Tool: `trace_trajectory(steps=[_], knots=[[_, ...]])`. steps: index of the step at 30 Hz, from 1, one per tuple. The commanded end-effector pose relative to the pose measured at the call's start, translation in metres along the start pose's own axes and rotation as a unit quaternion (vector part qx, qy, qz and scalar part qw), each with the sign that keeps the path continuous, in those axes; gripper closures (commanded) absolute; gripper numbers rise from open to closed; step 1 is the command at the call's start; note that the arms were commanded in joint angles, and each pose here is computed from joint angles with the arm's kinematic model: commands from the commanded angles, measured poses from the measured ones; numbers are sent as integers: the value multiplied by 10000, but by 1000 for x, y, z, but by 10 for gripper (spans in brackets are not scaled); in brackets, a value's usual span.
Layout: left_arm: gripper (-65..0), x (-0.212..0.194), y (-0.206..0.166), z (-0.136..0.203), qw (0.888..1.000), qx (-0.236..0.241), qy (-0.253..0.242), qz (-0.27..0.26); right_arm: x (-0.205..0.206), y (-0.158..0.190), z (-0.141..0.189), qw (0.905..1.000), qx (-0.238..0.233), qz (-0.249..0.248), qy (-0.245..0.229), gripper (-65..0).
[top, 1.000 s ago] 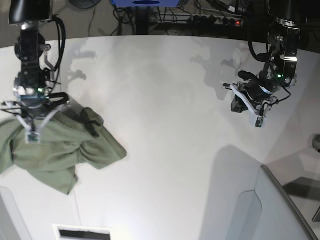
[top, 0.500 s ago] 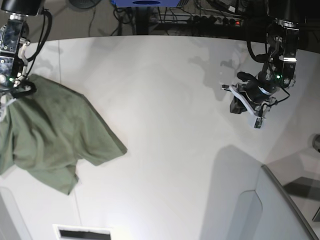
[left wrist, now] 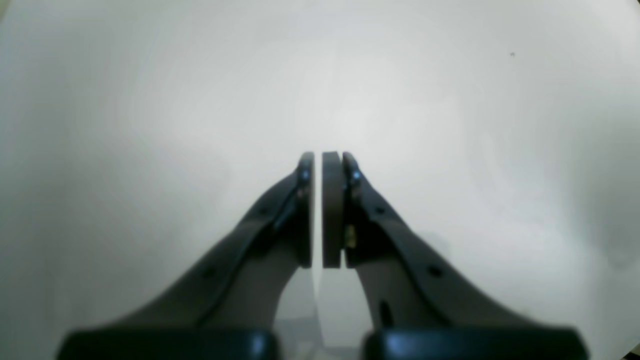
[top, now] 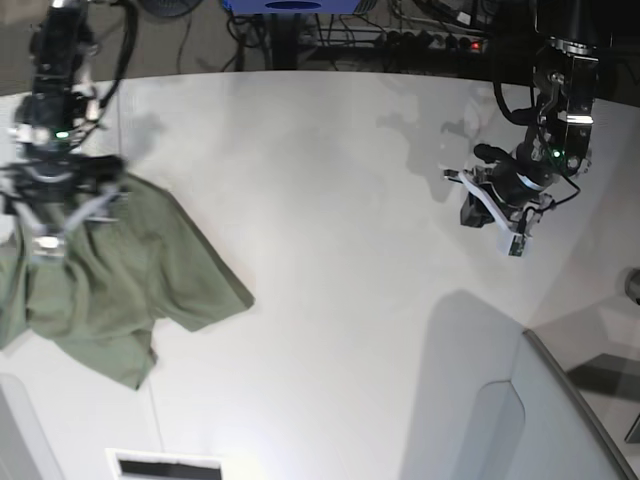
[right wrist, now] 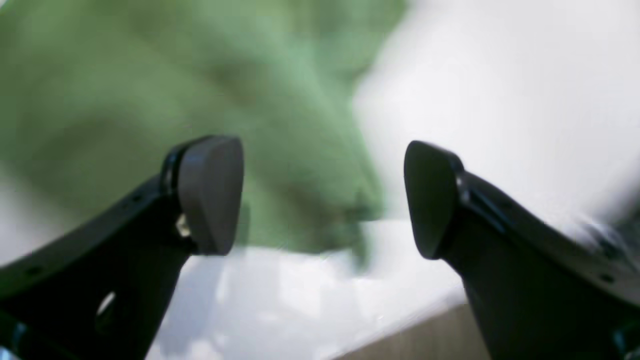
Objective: Layout the t-shirt on the table in an organized manner, then fold the t-shirt properly
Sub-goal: 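Drag the t-shirt across the table with the right gripper to spread it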
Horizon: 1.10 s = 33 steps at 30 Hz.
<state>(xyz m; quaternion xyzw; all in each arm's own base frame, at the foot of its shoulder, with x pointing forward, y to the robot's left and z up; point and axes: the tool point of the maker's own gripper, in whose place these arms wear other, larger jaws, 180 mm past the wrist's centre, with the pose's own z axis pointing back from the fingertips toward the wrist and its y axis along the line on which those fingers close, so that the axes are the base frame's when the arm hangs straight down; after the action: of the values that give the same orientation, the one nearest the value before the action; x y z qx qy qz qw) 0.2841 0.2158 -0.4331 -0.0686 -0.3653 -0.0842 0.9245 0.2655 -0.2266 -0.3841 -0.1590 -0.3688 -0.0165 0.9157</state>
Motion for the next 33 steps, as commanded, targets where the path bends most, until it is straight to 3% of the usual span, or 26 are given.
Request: trace_trajectory(steps=[1, 3, 5, 7, 10, 11, 17, 22, 27, 33], knots=[[-33, 15, 4, 3, 9997, 12, -225, -54, 20, 6, 3, 9993, 14, 104, -345, -474], [-33, 15, 4, 3, 9997, 12, -225, -54, 12, 39, -2, 9984, 390, 330, -228, -471], [-33, 15, 4, 3, 9997, 12, -225, -54, 10, 62, -13, 9968, 630, 470, -113, -426], [-33, 15, 4, 3, 9997, 8, -226, -48, 4, 71, -30, 9959, 719, 544, 97, -294], [-33, 15, 4, 3, 9997, 8, -226, -48, 1, 79, -57, 9946, 758, 577, 402, -30], [-33, 15, 4, 3, 9997, 7, -219, -46, 1, 81, -65, 9942, 763, 580, 479, 0], [-33, 14, 4, 3, 9998, 6, -211, -45, 7, 88, -88, 9925, 810, 586, 709, -18], [-31, 14, 4, 3, 9998, 6, -211, -45, -11, 121, -86, 9871, 1188, 352, 1017, -17], [-33, 15, 4, 3, 9997, 8, -226, -48, -60, 159, -62, 9765, 1567, 234, 1461, -17], [-31, 29, -6, -3, 9992, -123, -314, -202, -109, 205, -13, 9591, 2152, 968, 1561, -15]])
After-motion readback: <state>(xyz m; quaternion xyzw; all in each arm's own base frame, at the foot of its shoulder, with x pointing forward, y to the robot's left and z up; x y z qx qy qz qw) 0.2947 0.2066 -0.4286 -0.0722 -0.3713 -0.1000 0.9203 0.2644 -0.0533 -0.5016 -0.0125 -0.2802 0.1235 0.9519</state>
